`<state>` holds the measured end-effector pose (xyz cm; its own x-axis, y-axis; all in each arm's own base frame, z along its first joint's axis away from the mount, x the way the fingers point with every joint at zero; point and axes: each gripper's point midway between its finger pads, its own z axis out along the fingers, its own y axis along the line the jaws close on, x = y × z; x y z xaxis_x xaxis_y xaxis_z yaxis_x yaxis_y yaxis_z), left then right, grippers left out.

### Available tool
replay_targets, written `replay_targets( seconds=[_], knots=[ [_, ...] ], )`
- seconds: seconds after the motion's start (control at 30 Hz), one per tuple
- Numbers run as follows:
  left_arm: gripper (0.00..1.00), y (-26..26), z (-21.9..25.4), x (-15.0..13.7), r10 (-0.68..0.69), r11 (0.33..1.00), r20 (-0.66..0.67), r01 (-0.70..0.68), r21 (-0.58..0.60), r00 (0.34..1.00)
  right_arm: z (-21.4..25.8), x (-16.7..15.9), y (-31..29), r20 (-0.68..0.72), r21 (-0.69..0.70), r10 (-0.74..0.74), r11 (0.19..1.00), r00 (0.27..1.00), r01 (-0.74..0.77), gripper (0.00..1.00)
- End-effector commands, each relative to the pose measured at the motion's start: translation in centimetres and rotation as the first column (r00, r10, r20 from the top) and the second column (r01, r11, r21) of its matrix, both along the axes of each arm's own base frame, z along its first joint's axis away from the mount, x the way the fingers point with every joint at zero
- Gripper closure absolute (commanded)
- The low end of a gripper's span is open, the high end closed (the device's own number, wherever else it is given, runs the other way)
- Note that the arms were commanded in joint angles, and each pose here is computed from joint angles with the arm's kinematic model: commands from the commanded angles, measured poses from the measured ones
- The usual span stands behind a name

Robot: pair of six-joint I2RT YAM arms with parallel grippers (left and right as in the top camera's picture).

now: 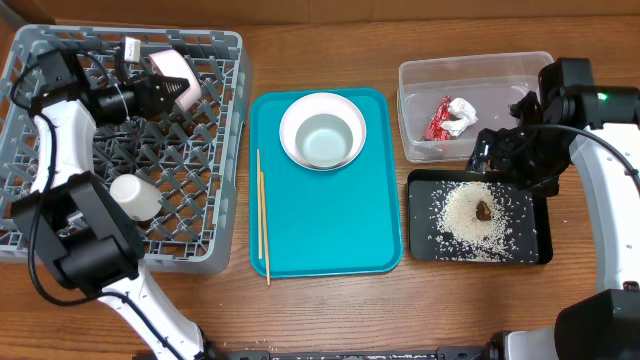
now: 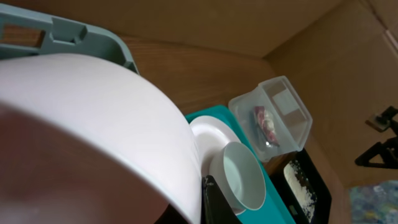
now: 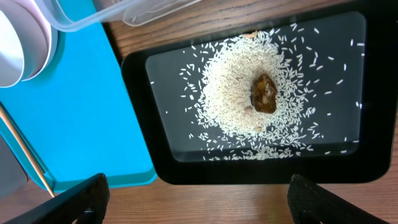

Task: Sort waste into correct bins and load items into the dishwasher
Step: 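Lower the pink saucer into the dish rack with the left gripper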

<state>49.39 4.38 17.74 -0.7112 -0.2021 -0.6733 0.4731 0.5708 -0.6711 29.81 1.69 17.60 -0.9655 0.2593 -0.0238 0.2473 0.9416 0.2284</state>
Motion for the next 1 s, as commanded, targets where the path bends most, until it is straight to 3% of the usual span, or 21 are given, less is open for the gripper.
replay_targets(
  seconds=[0.0,0.33,0.7,0.97],
  knots=[
    [0.96,0.4,0.9,0.3,-0.024,0.997,0.051,0.027,-0.075,0.998,0.6,-0.2,-0.1,0.017,-0.011,0.002,1.0,1.0,-0.002,0.07],
    [0.96,4.0,0.1,-0.1,0.057,0.996,0.029,-0.055,-0.067,0.998,0.6,-0.3,0.0,0.013,-0.007,0.002,1.0,1.0,-0.002,0.08],
    [0.96,3.6,0.9,-0.4,0.029,0.994,0.07,-0.021,-0.111,0.997,0.5,-0.4,0.0,0.005,-0.007,0.002,1.0,1.0,-0.002,0.09],
    [0.96,4.4,-1.0,0.0,0.078,0.997,0.012,-0.078,-0.022,0.997,0.5,-0.6,0.0,-0.001,-0.006,0.002,1.0,1.0,-0.002,0.09]
  ],
)
